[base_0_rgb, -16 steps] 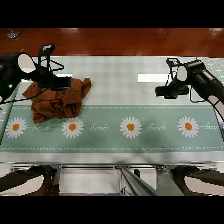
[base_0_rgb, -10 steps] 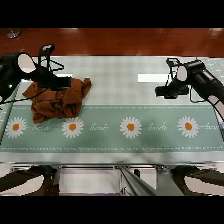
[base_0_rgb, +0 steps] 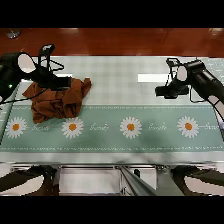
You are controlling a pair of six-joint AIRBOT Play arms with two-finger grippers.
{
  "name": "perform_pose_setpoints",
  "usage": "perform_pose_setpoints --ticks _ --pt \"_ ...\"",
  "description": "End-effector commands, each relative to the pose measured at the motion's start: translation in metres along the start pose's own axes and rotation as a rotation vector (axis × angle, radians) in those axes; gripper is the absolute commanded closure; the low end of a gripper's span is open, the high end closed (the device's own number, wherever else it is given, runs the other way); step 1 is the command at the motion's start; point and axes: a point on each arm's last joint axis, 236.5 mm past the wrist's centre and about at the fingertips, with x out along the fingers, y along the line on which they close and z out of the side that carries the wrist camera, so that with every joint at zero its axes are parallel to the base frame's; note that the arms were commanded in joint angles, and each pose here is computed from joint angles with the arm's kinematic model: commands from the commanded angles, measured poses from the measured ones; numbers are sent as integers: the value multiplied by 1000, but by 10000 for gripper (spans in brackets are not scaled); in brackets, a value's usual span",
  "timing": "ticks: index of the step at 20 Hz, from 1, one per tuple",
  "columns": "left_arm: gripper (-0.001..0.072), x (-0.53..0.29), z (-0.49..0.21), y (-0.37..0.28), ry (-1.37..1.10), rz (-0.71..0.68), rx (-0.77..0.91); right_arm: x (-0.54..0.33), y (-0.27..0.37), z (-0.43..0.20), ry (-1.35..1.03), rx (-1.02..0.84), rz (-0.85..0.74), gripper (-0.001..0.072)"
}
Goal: Fold the shirts.
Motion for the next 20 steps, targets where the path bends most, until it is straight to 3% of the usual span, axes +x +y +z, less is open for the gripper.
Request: perform_pose_setpoints --ticks 1,4,5,6,7,10,11,14,20 --pt "668 0 2 0 -10 0 0 0 2 4 -19 2 7 685" --pt "657 -1 23 -1 -97 -6 0 0 1 10 -43 -8 3 681" --pt "457 -2 30 -1 -126 -6 0 0 -2 18 -78 -5 -9 533" --pt "15 -3 35 1 -147 4 5 -1 -2 18 -77 -8 -7 144" --pt "2 -9 39 11 -155 51 61 0 -4 13 -55 -45 -17 89" --pt "3 -35 46 81 -140 277 94 -1 -21 -18 81 -146 -86 90" --pt "3 -31 37 100 -113 278 23 -2 -24 -25 111 -147 -93 90" --pt "3 17 -8 108 14 143 -168 3 -7 -34 104 -122 -21 90" --pt "4 96 -50 75 230 10 -218 13 25 -29 56 -51 108 89"
